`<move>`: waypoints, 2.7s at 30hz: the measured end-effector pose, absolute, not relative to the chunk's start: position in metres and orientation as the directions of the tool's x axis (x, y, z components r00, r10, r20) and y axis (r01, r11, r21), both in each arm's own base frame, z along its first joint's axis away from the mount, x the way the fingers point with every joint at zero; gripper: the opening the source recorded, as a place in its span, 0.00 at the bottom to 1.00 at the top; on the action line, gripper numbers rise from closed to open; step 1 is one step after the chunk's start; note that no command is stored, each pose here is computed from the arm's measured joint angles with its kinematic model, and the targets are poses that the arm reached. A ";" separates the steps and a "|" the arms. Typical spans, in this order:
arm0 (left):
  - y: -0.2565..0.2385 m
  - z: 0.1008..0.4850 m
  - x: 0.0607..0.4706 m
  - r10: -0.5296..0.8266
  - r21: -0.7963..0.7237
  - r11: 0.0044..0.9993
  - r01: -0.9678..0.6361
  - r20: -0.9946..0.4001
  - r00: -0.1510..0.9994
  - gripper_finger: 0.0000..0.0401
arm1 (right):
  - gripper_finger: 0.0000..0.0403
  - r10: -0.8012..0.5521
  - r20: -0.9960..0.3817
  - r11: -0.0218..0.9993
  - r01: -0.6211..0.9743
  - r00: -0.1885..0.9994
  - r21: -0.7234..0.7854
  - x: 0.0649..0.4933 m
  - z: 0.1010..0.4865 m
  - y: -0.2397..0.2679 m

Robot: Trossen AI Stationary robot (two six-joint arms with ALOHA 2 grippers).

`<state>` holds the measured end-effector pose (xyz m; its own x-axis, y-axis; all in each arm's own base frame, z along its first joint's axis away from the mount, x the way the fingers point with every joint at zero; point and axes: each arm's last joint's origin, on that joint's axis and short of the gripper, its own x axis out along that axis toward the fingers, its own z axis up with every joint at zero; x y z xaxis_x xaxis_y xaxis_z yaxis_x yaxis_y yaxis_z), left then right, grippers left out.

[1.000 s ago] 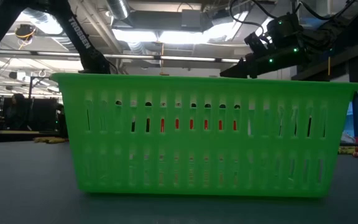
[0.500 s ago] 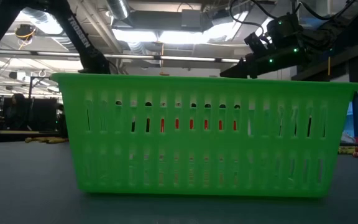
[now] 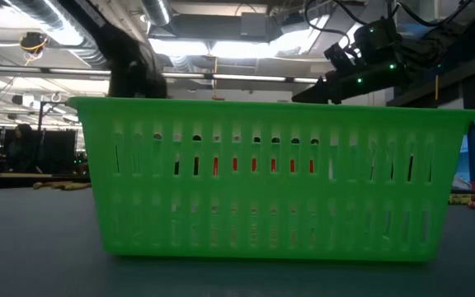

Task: Sort crayons
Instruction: Put the orange crayon into the transparent bin

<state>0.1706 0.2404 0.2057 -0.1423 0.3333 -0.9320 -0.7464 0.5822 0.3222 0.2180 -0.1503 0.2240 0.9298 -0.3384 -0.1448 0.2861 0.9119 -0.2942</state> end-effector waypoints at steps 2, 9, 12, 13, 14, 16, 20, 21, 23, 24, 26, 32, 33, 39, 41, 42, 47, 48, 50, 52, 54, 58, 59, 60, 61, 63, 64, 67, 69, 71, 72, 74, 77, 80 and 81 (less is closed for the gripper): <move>0.240 0.215 0.180 0.397 0.299 0.620 -0.726 -0.917 -0.039 0.04 | 0.34 -0.338 -0.144 0.914 0.289 0.930 -0.284 0.218 0.224 -0.150; 0.240 0.229 0.218 0.443 0.165 0.784 -0.599 -0.825 0.352 0.04 | 0.34 -0.339 -0.049 0.921 0.321 0.940 -0.221 0.220 0.233 -0.149; 0.240 0.233 0.235 0.446 0.135 0.828 -0.544 -0.747 0.494 0.04 | 0.34 -0.338 0.017 0.925 0.335 0.941 -0.181 0.220 0.240 -0.150; 0.239 0.235 0.241 0.444 0.122 0.838 -0.532 -0.719 0.535 0.04 | 0.34 -0.338 0.016 0.927 0.336 0.941 -0.168 0.220 0.240 -0.150; 0.239 0.237 0.247 0.439 0.111 0.851 -0.513 -0.688 0.579 0.04 | 0.34 -0.338 0.008 0.928 0.335 0.941 -0.164 0.220 0.239 -0.150; 0.237 0.239 0.258 0.422 0.096 0.875 -0.474 -0.632 0.650 0.04 | 0.34 -0.338 0.000 0.929 0.334 0.941 -0.160 0.221 0.238 -0.150; 0.233 0.239 0.281 0.429 0.124 0.893 -0.433 -0.528 0.733 0.04 | 0.34 -0.332 0.027 0.928 0.332 0.943 -0.168 0.221 0.240 -0.148; 0.232 0.239 0.287 0.434 0.133 0.892 -0.431 -0.512 0.741 0.04 | 0.34 -0.331 0.028 0.929 0.330 0.943 -0.169 0.222 0.240 -0.148; 0.235 0.239 0.298 0.435 0.140 0.893 -0.428 -0.509 0.742 0.04 | 0.34 -0.327 0.030 0.930 0.327 0.945 -0.171 0.222 0.241 -0.147; 0.238 0.239 0.304 0.432 0.138 0.894 -0.426 -0.518 0.738 0.04 | 0.34 -0.326 0.033 0.929 0.327 0.945 -0.172 0.222 0.241 -0.147; 0.246 0.239 0.315 0.422 0.133 0.897 -0.421 -0.540 0.728 0.04 | 0.34 -0.326 0.045 0.928 0.328 0.944 -0.176 0.222 0.242 -0.147; 0.270 0.228 0.346 0.383 0.111 0.901 -0.419 -0.657 0.649 0.04 | 0.34 -0.326 0.057 0.923 0.331 0.944 -0.197 0.222 0.243 -0.147; 0.274 0.226 0.350 0.388 0.117 0.896 -0.427 -0.675 0.628 0.04 | 0.34 -0.326 0.057 0.921 0.331 0.944 -0.206 0.222 0.243 -0.147; 0.286 0.210 0.363 0.352 0.120 0.905 -0.407 -0.748 0.563 0.05 | 0.34 -0.326 0.055 0.918 0.330 0.944 -0.219 0.222 0.243 -0.147; 0.286 0.205 0.365 0.342 0.119 0.908 -0.401 -0.763 0.548 0.08 | 0.34 -0.326 0.053 0.917 0.330 0.944 -0.226 0.222 0.243 -0.147; 0.285 0.204 0.365 0.345 0.125 0.907 -0.402 -0.769 0.538 0.10 | 0.34 -0.326 0.051 0.917 0.329 0.944 -0.226 0.222 0.243 -0.147; 0.285 0.208 0.365 0.348 0.129 0.906 -0.404 -0.771 0.533 0.21 | 0.34 -0.327 0.047 0.917 0.329 0.944 -0.225 0.222 0.242 -0.147; 0.284 0.210 0.364 0.345 0.128 0.907 -0.402 -0.773 0.533 0.23 | 0.34 -0.327 0.047 0.917 0.329 0.944 -0.225 0.222 0.242 -0.147; 0.281 0.220 0.360 0.348 0.131 0.906 -0.403 -0.772 0.531 0.26 | 0.34 -0.327 0.046 0.917 0.328 0.944 -0.225 0.222 0.242 -0.147; 0.276 0.233 0.354 0.359 0.141 0.900 -0.413 -0.778 0.516 0.28 | 0.34 -0.327 0.046 0.917 0.328 0.944 -0.225 0.222 0.242 -0.147; 0.270 0.245 0.345 0.356 0.147 0.897 -0.417 -0.800 0.483 0.28 | 0.34 -0.327 0.046 0.917 0.328 0.944 -0.225 0.222 0.242 -0.147; 0.260 0.268 0.323 0.392 0.198 0.866 -0.460 -0.839 0.377 0.28 | 0.34 -0.327 0.045 0.917 0.328 0.944 -0.225 0.222 0.242 -0.147; 0.258 0.274 0.316 0.407 0.216 0.851 -0.479 -0.848 0.341 0.28 | 0.34 -0.327 0.044 0.918 0.328 0.944 -0.224 0.222 0.242 -0.147; 0.256 0.278 0.310 0.427 0.239 0.832 -0.500 -0.852 0.304 0.28 | 0.34 -0.327 0.044 0.918 0.328 0.944 -0.224 0.222 0.242 -0.147; 0.255 0.282 0.304 0.445 0.260 0.813 -0.521 -0.855 0.268 0.28 | 0.34 -0.327 0.044 0.918 0.328 0.944 -0.224 0.222 0.242 -0.147; 0.251 0.285 0.290 0.463 0.305 0.774 -0.555 -0.870 0.168 0.28 | 0.34 -0.327 0.043 0.918 0.328 0.944 -0.224 0.222 0.242 -0.147; 0.250 0.286 0.283 0.469 0.328 0.754 -0.569 -0.875 0.117 0.28 | 0.34 -0.327 0.041 0.918 0.328 0.944 -0.224 0.222 0.242 -0.147; 0.246 0.286 0.263 0.483 0.398 0.687 -0.608 -0.875 -0.028 0.28 | 0.34 -0.327 0.039 0.918 0.327 0.944 -0.223 0.222 0.242 -0.147; 0.245 0.281 0.250 0.496 0.456 0.632 -0.627 -0.859 -0.125 0.28 | 0.34 -0.327 0.039 0.918 0.327 0.944 -0.223 0.222 0.242 -0.147; 0.247 0.270 0.238 0.488 0.503 0.588 -0.633 -0.845 -0.218 0.28 | 0.34 -0.327 0.040 0.918 0.327 0.944 -0.223 0.222 0.242 -0.147; 0.247 0.263 0.232 0.474 0.519 0.575 -0.633 -0.842 -0.259 0.28 | 0.34 -0.327 0.043 0.918 0.328 0.944 -0.224 0.222 0.242 -0.147; 0.250 0.249 0.221 0.438 0.533 0.569 -0.626 -0.841 -0.318 0.28 | 0.34 -0.326 0.045 0.918 0.328 0.944 -0.224 0.222 0.242 -0.147; 0.254 0.226 0.211 0.376 0.538 0.581 -0.611 -0.843 -0.385 0.28 | 0.34 -0.326 0.046 0.918 0.328 0.944 -0.224 0.222 0.242 -0.147; 0.259 0.211 0.210 0.347 0.554 0.588 -0.589 -0.831 -0.435 0.28 | 0.34 -0.326 0.054 0.917 0.330 0.944 -0.225 0.222 0.243 -0.147; 0.261 0.206 0.209 0.337 0.564 0.587 -0.581 -0.823 -0.458 0.28 | 0.34 -0.326 0.055 0.917 0.330 0.944 -0.225 0.222 0.243 -0.147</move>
